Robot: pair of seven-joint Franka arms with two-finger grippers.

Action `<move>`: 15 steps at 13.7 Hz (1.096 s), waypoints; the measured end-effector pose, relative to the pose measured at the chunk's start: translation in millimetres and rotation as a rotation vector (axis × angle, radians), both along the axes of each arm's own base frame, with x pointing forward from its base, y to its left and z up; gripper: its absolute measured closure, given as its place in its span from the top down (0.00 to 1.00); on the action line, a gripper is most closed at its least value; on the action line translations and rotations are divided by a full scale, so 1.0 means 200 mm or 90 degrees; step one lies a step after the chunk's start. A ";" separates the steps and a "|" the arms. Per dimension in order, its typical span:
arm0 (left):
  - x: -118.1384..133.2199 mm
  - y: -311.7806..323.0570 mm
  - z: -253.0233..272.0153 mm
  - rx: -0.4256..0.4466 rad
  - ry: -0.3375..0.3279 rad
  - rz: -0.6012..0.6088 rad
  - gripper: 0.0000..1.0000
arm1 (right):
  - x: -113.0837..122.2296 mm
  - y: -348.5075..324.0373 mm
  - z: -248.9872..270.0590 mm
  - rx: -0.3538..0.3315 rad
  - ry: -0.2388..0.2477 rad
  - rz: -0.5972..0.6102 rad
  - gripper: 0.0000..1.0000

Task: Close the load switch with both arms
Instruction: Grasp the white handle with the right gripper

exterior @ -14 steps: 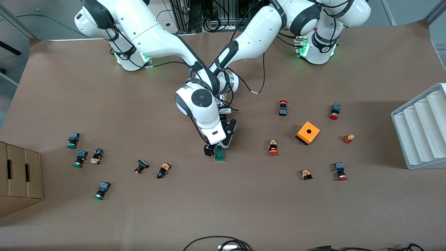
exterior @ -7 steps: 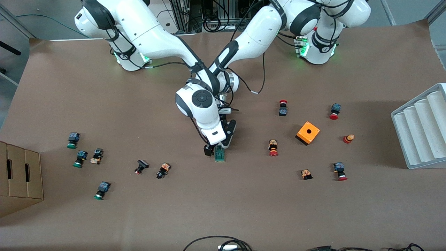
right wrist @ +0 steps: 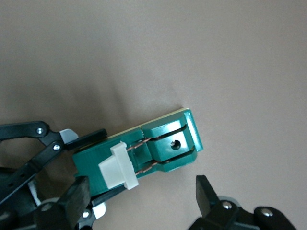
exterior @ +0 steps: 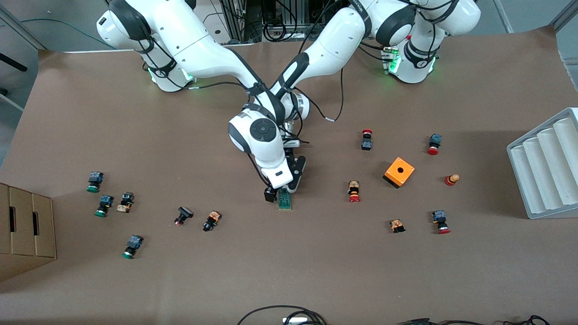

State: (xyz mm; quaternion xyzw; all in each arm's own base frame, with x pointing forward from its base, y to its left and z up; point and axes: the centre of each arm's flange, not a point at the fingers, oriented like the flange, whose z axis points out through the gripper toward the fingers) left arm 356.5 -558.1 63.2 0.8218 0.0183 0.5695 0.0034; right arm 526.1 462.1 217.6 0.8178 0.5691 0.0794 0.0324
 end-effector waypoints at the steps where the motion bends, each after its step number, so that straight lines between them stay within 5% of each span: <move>1: 0.00 0.00 0.00 0.000 0.000 0.000 0.58 | -0.01 0.00 -0.01 -0.001 0.001 0.001 0.99; 15: 0.00 0.00 0.00 0.000 0.000 0.000 0.58 | -0.03 0.05 -0.07 -0.003 0.002 0.004 0.95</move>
